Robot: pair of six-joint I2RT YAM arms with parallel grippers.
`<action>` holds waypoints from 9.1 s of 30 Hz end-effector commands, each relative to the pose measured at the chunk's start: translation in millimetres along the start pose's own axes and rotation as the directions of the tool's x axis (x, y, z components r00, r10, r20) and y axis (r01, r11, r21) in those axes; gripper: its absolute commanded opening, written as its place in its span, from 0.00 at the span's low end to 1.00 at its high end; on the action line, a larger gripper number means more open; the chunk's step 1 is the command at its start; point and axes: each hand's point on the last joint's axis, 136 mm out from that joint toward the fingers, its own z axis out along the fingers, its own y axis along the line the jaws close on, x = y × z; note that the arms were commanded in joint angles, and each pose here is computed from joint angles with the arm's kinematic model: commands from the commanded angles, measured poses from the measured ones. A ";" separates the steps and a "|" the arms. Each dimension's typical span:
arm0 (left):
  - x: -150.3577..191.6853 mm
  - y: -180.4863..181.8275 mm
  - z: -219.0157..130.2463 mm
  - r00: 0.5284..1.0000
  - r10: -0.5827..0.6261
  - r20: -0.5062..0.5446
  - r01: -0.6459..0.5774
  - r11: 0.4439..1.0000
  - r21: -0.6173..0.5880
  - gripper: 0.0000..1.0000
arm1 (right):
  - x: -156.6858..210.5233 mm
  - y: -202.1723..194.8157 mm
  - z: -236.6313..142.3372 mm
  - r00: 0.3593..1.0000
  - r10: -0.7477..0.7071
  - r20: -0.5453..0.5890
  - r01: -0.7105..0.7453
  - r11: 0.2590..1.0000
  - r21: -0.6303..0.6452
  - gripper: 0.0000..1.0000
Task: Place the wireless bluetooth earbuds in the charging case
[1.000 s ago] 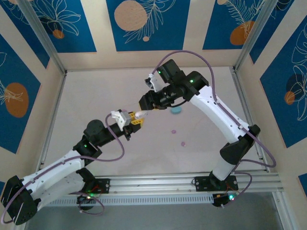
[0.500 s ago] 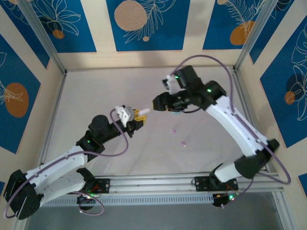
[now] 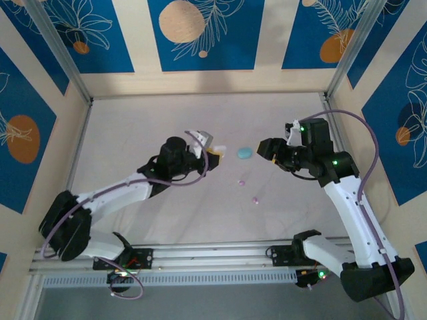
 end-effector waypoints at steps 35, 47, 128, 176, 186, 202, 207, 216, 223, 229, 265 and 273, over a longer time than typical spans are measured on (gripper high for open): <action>98.8 113.0 152.5 0.675 -0.656 -0.338 0.550 0.752 -0.363 0.23 | 24.7 -30.8 12.6 0.985 0.127 -0.114 -0.132 0.990 -0.042 0.59; 96.2 129.4 139.4 0.698 -0.633 -0.335 0.478 0.760 -0.440 0.51 | 25.3 -33.4 14.8 0.984 0.136 -0.116 -0.141 0.989 -0.036 0.59; 158.3 104.8 -12.3 0.727 -0.466 -0.505 0.059 0.774 -0.630 0.61 | 36.2 -50.6 57.6 0.963 0.149 -0.226 -0.146 0.989 0.032 0.61; 56.5 71.6 -183.2 0.989 -0.145 0.040 0.140 0.792 -0.594 0.94 | 147.9 -13.8 169.7 0.287 -0.956 -0.063 0.910 0.293 -0.292 0.62; 50.3 74.1 -186.1 0.993 -0.112 0.036 0.111 0.787 -0.607 0.96 | 161.0 -27.5 207.3 0.155 -0.965 -0.210 0.906 0.223 -0.360 0.61; 51.6 80.5 -194.1 0.994 -0.104 0.025 0.096 0.770 -0.631 0.97 | 176.3 -59.4 229.1 -0.010 -0.915 -0.403 0.891 0.175 -0.419 0.61; 52.0 82.7 -194.7 0.994 -0.109 0.030 0.103 0.764 -0.637 0.97 | 186.1 -54.3 230.4 -0.044 -0.931 -0.363 0.865 0.147 -0.479 0.59; 52.9 84.1 -194.5 0.992 -0.121 0.029 0.112 0.765 -0.635 0.97 | 187.2 -57.3 243.0 -0.094 -0.924 -0.372 0.867 0.108 -0.486 0.49; 53.6 84.1 -193.5 0.990 -0.134 0.030 0.123 0.768 -0.628 0.96 | 190.7 -61.1 245.9 -0.120 -0.918 -0.378 0.870 0.086 -0.486 0.40; 45.9 78.8 -193.5 0.993 -0.109 0.050 0.117 0.791 -0.600 0.93 | 182.7 -30.5 226.3 -0.008 -0.955 -0.297 0.864 0.143 -0.482 0.32; -16.3 -80.9 -146.2 0.866 0.464 0.187 -0.499 0.833 0.240 0.59 | 143.2 133.6 46.9 0.101 -0.941 0.322 0.793 -0.119 -0.597 0.31; -16.2 -79.5 -140.4 0.869 0.469 0.159 -0.495 0.832 0.251 0.55 | 142.8 134.8 49.4 0.105 -0.941 0.323 0.797 -0.115 -0.593 0.31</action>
